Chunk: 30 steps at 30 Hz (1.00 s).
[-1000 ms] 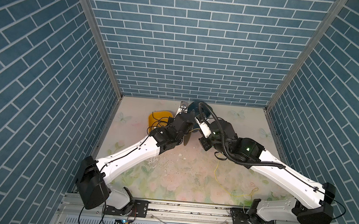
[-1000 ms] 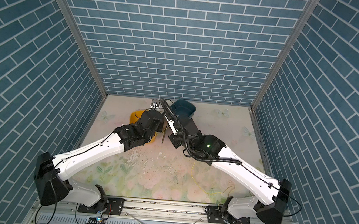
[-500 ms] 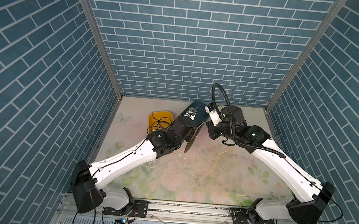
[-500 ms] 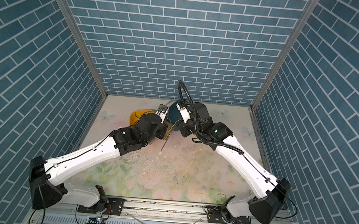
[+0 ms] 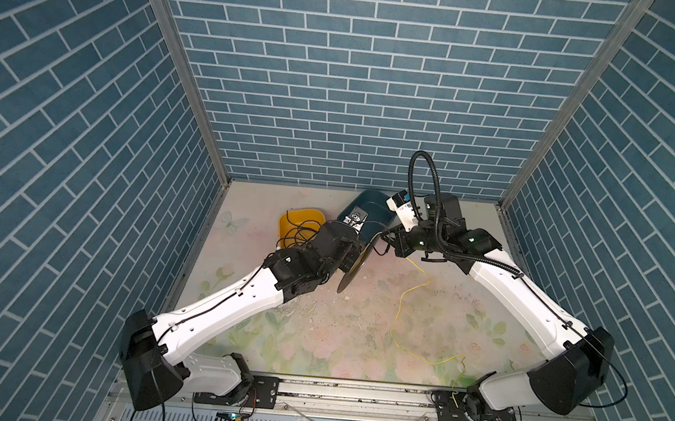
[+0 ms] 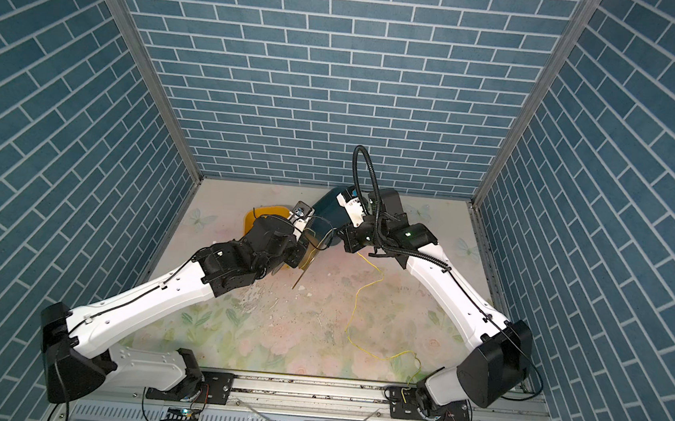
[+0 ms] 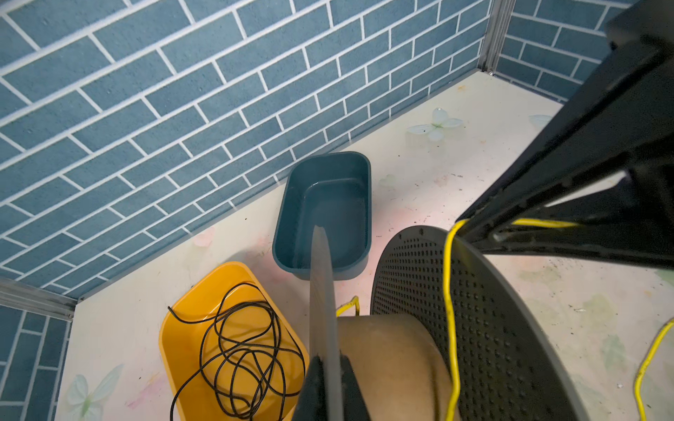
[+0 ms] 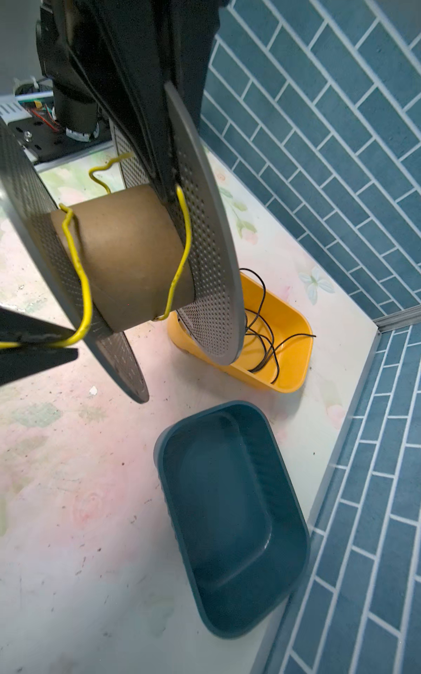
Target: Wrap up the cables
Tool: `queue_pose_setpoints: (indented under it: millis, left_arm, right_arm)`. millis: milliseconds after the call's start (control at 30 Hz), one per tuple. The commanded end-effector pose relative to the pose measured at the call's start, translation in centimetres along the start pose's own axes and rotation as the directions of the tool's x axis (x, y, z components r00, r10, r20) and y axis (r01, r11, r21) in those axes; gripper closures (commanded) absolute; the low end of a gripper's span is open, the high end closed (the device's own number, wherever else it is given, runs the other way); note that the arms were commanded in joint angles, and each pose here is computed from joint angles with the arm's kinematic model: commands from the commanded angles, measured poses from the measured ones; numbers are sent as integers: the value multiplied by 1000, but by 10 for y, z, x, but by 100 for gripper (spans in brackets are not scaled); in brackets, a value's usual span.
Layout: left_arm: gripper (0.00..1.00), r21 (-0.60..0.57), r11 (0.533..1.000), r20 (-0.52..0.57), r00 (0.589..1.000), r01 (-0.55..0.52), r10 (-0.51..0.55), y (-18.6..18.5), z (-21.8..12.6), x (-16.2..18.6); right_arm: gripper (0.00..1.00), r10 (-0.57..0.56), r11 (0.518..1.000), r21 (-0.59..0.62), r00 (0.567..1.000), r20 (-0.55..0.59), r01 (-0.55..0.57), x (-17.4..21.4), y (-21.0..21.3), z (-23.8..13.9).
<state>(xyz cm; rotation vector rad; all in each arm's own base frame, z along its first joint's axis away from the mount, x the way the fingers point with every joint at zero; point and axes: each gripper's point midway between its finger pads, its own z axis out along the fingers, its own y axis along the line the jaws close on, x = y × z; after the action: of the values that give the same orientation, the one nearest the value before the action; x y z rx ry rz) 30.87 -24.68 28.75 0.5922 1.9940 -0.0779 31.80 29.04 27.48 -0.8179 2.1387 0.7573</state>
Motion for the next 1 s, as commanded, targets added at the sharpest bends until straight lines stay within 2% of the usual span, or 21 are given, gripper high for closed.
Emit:
queue_pose_setpoints:
  millis: [0,67,133,233,333,533,967]
  left_arm:
    - [100,-79,995,39,997,64,-61,35,-30,-20]
    - [100,-98,991,45,995,94,-90,43,-31,-24]
    - [100,-116,986,55,992,123,-117,52,-30,-30]
    - [100,-145,980,66,989,137,-129,62,-29,-38]
    - [100,-146,979,76,989,140,-130,62,-26,-46]
    - [100,-140,981,70,989,137,-129,59,-22,-51]
    - [100,-174,976,12,991,131,-131,66,-16,-52]
  right_arm:
    - [79,93,971,217,994,53,-103,1,-67,-8]
    - [70,81,973,210,994,72,-95,-3,-62,-16]
    - [54,72,974,210,994,81,-88,-6,-58,-24]
    - [36,61,974,213,994,95,-81,-9,-53,-36]
    - [27,52,970,231,993,107,-76,-9,-52,-46]
    - [24,34,966,251,991,126,-65,-6,-49,-60]
    - [24,13,986,162,979,203,-47,19,-19,-89]
